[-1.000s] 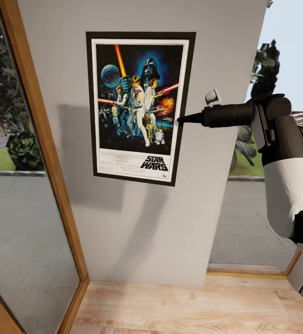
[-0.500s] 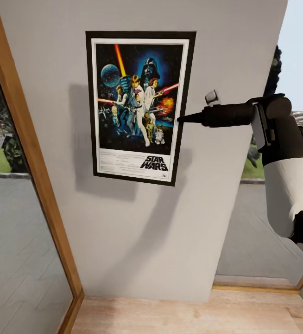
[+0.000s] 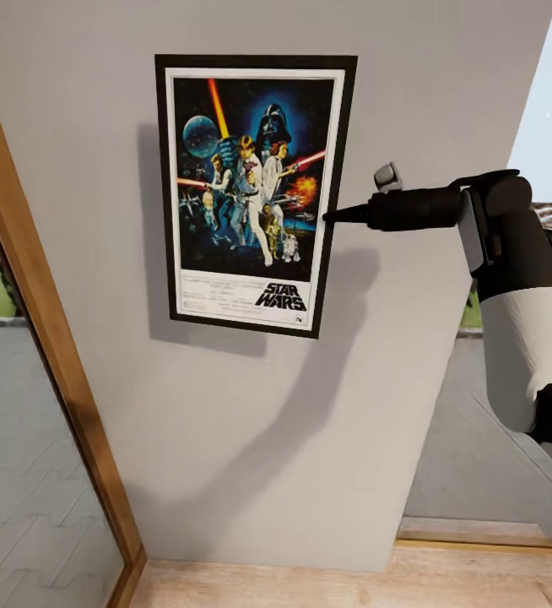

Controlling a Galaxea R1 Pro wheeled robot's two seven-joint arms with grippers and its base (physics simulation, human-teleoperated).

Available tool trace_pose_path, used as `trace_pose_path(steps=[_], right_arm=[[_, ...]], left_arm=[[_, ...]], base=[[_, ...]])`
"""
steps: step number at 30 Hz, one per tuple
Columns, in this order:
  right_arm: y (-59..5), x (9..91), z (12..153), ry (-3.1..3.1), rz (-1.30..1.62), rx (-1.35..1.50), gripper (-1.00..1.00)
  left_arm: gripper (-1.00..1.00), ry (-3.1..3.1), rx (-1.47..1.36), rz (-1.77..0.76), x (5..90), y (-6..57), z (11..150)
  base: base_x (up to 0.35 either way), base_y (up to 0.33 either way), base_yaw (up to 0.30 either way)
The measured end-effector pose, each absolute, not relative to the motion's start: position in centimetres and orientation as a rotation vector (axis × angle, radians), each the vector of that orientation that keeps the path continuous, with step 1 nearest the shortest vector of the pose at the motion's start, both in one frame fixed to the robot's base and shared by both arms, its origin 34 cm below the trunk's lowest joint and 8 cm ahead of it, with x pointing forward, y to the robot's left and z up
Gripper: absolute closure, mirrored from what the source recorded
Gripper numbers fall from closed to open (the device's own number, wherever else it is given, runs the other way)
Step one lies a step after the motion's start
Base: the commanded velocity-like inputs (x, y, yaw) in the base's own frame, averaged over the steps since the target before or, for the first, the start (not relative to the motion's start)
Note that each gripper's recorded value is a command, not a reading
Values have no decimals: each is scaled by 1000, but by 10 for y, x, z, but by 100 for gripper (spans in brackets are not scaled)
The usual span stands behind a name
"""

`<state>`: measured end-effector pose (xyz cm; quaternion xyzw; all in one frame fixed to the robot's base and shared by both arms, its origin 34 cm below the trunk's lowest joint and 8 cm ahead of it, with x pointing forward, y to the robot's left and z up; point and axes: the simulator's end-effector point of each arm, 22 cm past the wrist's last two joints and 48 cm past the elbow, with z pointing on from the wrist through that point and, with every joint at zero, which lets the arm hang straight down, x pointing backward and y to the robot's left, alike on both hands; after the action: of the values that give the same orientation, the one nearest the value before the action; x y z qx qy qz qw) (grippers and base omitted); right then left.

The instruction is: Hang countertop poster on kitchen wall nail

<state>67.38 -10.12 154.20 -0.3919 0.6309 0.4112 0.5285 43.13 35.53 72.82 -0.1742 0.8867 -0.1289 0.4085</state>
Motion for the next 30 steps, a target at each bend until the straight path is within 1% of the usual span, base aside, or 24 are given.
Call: trace_pose_path(steps=[7,14,17,30], right_arm=[[-101,673,1543,1506,982,-937,100],[-101,673,1543,1505,981,-937,100],[-101,673,1543,1505,981,-937,100],[-101,673,1543,1505,981,-938,100]], left_arm=[[-100,2234,-439,-325,431,355,728],[-100,2234,-439,-325,431,355,728],[-100,2234,-439,-325,431,355,728],[-100,2234,-436,-311,431,364,729]], base=[[41,0,0],[272,0,0],[153,0,0],[21,0,0]])
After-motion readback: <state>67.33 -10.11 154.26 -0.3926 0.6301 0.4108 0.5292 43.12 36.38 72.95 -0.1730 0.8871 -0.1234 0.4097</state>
